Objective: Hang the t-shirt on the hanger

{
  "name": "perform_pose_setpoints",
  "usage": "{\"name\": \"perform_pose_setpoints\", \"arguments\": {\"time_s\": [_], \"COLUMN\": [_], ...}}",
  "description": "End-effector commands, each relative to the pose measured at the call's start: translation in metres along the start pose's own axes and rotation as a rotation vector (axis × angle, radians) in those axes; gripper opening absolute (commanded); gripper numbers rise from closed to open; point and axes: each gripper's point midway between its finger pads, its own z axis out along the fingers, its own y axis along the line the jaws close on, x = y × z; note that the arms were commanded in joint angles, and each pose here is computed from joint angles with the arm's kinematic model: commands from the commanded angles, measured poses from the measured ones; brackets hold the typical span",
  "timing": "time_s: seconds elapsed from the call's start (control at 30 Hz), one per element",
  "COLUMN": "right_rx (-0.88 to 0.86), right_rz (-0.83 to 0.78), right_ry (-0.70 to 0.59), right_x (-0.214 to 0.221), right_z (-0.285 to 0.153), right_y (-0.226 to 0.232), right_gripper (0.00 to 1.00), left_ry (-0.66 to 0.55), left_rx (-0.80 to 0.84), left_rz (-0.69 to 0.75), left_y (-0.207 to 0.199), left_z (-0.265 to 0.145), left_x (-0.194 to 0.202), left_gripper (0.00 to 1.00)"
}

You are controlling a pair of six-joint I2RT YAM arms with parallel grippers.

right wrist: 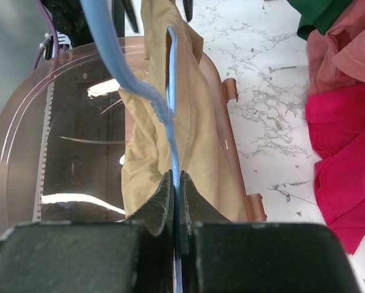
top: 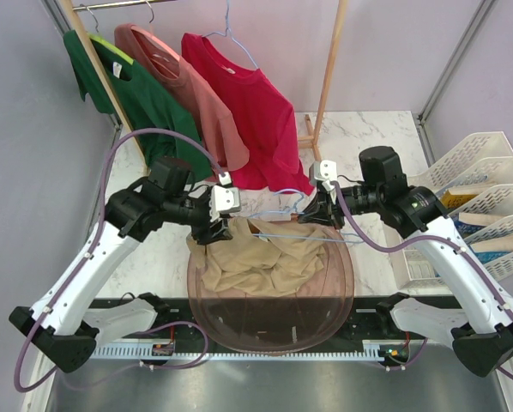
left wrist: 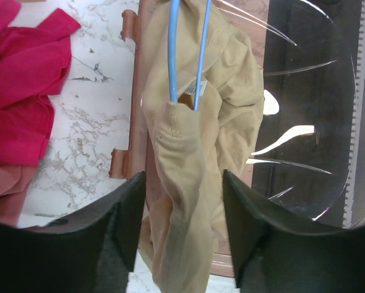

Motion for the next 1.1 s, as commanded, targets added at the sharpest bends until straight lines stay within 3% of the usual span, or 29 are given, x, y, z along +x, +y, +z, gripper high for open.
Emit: {"name": "perform_pose_setpoints", "arguments": {"time_s": [0.0, 0.37, 0.73, 1.07], "right_rx": [-0.033, -0.068, -0.087, -0.059], "right_rz": [-0.035, 0.004, 0.033, 0.016], "right_ry": [-0.07, -0.104, -0.122, -0.071], "right_x": [-0.016, -0.017, -0.018, -0.001], "right_z": [0.001, 0.01, 0.023, 0.016], "right_y": [0.003, 0.002, -0.005, -0.001], "right_gripper": [0.0, 0.0, 0.0, 0.0], "left_ry": [-0.044, -0.206, -0.261, -0.119], "left_rx": [0.035, 0.063, 0.105, -0.018], "left_rz": [0.058, 0.057, 0.071, 0.073], "left_y": [0.01, 0.008, -0.006, 0.007], "left_z": [0.02, 0.042, 0.068, 0.019], "left_x": [-0.007, -0.041, -0.07, -0.04], "left_gripper": [0.5, 0.28, 0.25, 0.65]}}
